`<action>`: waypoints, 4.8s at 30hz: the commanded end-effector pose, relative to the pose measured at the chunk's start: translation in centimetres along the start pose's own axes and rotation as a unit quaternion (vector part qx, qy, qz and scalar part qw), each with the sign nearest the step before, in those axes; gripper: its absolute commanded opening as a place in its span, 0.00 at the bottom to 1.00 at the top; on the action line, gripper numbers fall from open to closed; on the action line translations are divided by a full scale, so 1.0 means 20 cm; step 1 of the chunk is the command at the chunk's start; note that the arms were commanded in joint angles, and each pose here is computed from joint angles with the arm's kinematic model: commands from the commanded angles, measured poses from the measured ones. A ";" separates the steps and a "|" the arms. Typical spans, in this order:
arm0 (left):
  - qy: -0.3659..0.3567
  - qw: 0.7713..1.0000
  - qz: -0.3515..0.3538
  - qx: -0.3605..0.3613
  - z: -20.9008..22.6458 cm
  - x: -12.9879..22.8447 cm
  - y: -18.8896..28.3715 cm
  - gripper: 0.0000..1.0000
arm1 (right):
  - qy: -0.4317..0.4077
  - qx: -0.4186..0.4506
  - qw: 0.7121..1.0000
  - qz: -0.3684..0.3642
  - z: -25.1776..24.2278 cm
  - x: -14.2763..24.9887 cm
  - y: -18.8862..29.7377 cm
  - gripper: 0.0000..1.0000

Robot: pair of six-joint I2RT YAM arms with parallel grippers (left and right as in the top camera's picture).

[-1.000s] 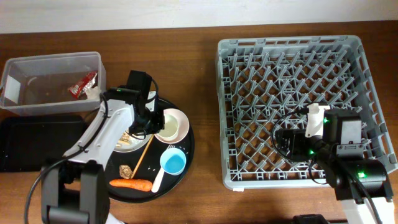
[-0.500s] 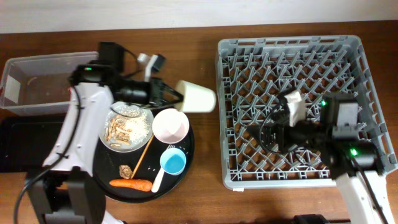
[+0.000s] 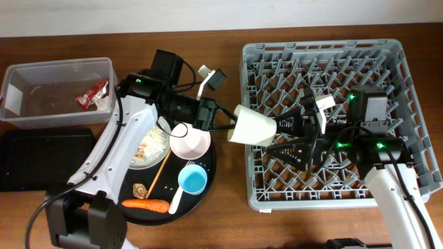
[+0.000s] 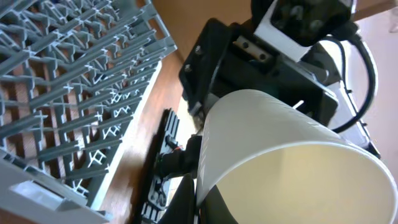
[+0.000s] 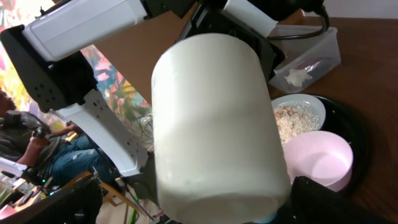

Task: Sort waste into correct bins and load items into the dishwasher rack
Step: 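Lift the white cup with the left gripper and hand it to the right gripper, then place the white cup upside down in the rack with the right gripper, then lift the blue cup with the left gripper and hand it to the right gripper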

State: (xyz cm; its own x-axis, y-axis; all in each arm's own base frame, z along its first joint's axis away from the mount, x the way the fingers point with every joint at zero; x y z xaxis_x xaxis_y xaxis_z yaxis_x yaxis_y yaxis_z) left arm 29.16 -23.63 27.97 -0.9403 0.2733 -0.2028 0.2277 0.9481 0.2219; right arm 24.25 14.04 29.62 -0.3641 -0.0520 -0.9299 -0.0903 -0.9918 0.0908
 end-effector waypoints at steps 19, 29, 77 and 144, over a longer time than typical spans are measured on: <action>-0.037 0.996 0.009 -0.078 0.07 -0.01 -0.08 0.14 | -0.005 0.017 1.000 0.009 -0.02 0.00 0.00 0.56; 0.165 0.874 -0.098 -0.445 0.64 0.07 0.67 0.18 | -0.154 0.446 0.856 0.212 -0.34 0.17 0.38 0.37; 0.300 0.799 0.089 -0.514 0.79 0.61 0.32 0.27 | -0.287 0.405 0.821 0.282 -0.38 0.25 0.60 0.83; 0.084 0.907 -0.072 -0.406 0.50 -0.04 0.39 0.30 | -0.157 0.311 0.904 0.247 -0.38 0.05 0.33 0.37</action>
State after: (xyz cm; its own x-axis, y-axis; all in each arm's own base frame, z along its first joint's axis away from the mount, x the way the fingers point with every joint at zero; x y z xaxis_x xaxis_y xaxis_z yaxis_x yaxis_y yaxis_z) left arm 32.61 -21.50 23.84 -0.9592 0.1835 -0.2153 0.0154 0.7937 0.6081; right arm 28.44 11.26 27.81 -0.5778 -0.3679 -0.7285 -0.1702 -0.8187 0.5484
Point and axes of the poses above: each gripper's point midway between its finger pads, its own y axis back along the fingers, its own z axis along the line the jaws close on, x = y × z, the point moved 3 cm from there along y, back along the fingers, and after that the axes turned 13 degrees about y, right-handed, at the moved point
